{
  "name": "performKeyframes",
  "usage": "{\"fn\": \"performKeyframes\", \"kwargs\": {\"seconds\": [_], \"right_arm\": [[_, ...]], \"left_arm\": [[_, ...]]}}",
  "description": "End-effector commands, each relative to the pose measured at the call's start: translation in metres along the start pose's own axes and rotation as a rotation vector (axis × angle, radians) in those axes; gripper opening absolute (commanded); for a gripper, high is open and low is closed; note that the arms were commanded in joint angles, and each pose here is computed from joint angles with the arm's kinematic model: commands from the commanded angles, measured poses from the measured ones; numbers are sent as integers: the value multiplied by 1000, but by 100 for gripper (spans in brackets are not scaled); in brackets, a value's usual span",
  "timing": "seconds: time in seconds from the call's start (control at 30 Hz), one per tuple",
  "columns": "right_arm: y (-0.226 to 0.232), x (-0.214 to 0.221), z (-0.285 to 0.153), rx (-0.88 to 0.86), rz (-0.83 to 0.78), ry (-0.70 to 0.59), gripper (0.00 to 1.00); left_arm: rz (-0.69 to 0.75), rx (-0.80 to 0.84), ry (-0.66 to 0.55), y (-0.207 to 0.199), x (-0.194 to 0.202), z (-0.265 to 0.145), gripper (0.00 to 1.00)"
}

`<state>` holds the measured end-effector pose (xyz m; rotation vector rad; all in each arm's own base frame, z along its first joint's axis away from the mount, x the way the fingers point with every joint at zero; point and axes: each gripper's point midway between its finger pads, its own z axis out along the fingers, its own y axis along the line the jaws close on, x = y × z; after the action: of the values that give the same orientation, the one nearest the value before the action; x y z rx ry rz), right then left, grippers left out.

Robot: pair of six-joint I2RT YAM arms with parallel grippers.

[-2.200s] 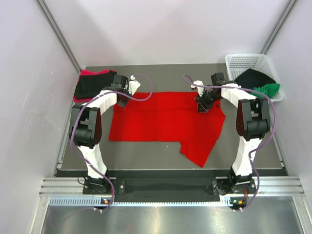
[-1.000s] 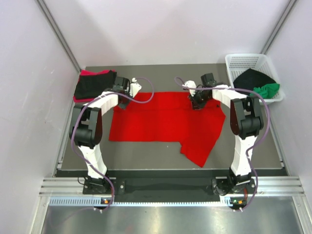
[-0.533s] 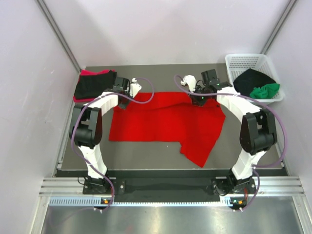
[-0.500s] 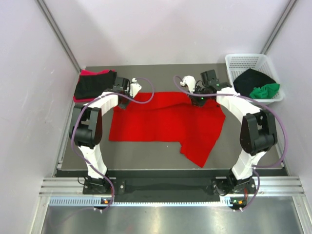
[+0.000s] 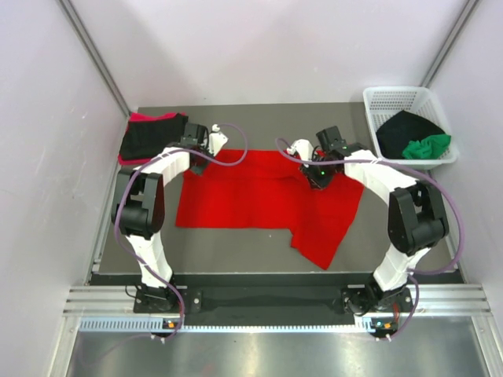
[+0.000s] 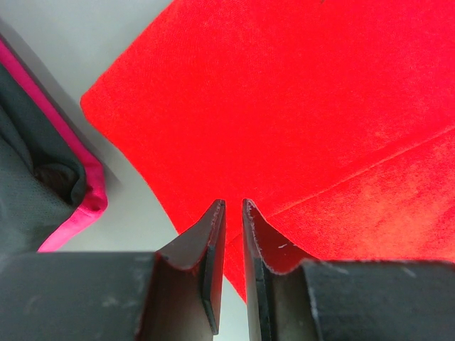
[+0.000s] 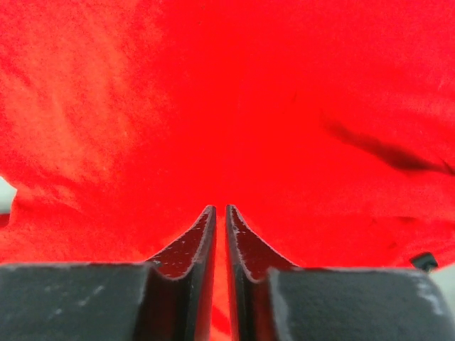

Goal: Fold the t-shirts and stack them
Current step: Fold the tshirt

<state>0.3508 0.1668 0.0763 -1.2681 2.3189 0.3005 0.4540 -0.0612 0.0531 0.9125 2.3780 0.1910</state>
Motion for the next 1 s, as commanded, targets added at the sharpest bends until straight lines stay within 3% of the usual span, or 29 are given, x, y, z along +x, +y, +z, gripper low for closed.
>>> {"fn": "performKeyframes", "kwargs": {"seconds": [0.0,0.03,0.1,0.17,0.3,0.4,0.53,0.97], "right_arm": [[-1,-20,-26,61,8,-52,19],[-6,-26,-28,79,16,-70,35],[-21,-33,-35,108,95,-104,43],[-40,-52,-47,84,194,-195,41],[-93,-23,-42,53,362,-204,36],[-107,-2,-32,-24,424,-208,38],[-102,6,-20,-179,437,-187,36],[-144,24,-11,-167,454,-204,38]], "left_arm": [[-19,-35,-81,17,-28,-17,21],[-24,-33,-77,16,-27,-17,21],[-24,-28,-81,15,-28,-17,21],[-25,-23,-79,14,-27,-18,21],[-21,-7,-58,11,-24,-18,21],[-17,2,-41,10,-21,-16,23],[-15,10,-22,9,-17,-15,23],[13,14,33,7,-6,-7,22]]}}
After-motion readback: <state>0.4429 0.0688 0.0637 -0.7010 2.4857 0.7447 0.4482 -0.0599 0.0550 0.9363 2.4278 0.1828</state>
